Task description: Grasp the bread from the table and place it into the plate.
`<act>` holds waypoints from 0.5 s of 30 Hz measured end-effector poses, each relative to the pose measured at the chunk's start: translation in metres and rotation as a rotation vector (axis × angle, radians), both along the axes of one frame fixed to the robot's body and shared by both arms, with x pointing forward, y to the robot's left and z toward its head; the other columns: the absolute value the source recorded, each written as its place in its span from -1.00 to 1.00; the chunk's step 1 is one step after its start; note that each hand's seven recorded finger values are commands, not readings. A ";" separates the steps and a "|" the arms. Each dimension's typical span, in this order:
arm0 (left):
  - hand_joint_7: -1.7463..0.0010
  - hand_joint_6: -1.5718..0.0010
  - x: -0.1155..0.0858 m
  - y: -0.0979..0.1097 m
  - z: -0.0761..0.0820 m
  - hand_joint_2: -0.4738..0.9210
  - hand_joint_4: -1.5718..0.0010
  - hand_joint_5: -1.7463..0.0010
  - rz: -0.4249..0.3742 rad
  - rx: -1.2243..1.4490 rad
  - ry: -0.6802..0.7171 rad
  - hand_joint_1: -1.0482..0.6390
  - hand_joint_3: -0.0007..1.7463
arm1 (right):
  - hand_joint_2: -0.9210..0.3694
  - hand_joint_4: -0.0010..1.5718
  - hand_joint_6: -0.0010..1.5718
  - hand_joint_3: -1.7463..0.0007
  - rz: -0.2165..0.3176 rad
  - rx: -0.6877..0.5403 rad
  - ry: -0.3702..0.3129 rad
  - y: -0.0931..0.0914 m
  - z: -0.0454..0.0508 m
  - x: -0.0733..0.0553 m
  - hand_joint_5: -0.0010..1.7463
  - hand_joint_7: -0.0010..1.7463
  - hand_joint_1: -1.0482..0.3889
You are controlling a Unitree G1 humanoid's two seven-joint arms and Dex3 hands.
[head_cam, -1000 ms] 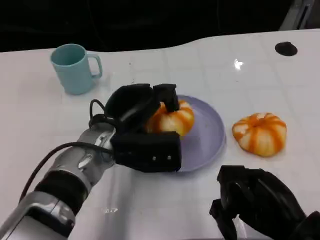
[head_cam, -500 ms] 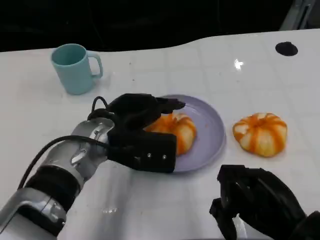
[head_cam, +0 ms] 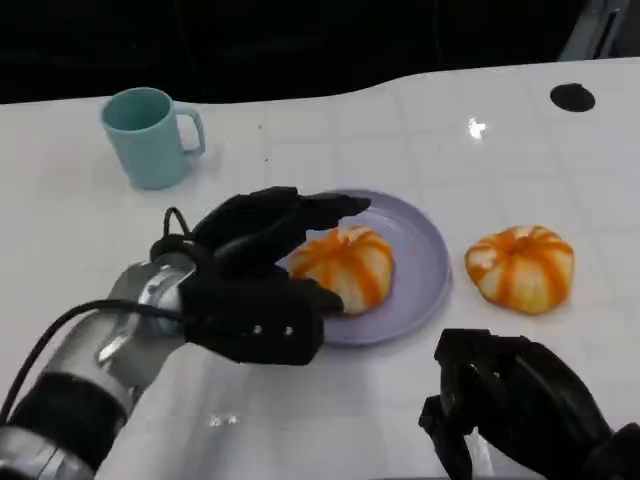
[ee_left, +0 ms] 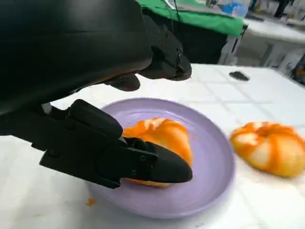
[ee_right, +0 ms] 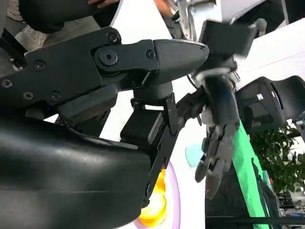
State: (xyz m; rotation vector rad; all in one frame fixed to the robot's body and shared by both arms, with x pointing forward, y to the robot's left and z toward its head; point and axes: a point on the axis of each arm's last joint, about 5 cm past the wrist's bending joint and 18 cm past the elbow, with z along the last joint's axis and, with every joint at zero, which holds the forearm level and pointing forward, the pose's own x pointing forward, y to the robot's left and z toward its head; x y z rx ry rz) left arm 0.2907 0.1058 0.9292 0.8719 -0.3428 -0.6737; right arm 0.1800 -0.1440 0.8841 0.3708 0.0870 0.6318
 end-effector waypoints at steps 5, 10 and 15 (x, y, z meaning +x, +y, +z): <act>0.83 0.30 -0.017 0.015 -0.003 1.00 0.75 -0.15 -0.002 -0.266 0.201 -0.34 -0.70 | -1.00 0.62 0.40 0.59 0.002 0.001 -0.004 0.001 0.0009 0.000 0.85 0.72 -0.81; 0.57 0.13 -0.042 0.024 -0.010 1.00 0.50 -0.41 0.027 -0.531 0.328 -0.38 -0.72 | -1.00 0.63 0.40 0.58 0.001 -0.001 -0.004 0.001 0.0011 0.000 0.84 0.72 -0.81; -0.35 0.31 -0.071 0.029 -0.019 1.00 0.29 -0.72 0.086 -0.778 0.457 -0.43 -0.58 | -1.00 0.63 0.40 0.59 0.003 -0.002 -0.001 0.001 0.0014 0.000 0.83 0.72 -0.80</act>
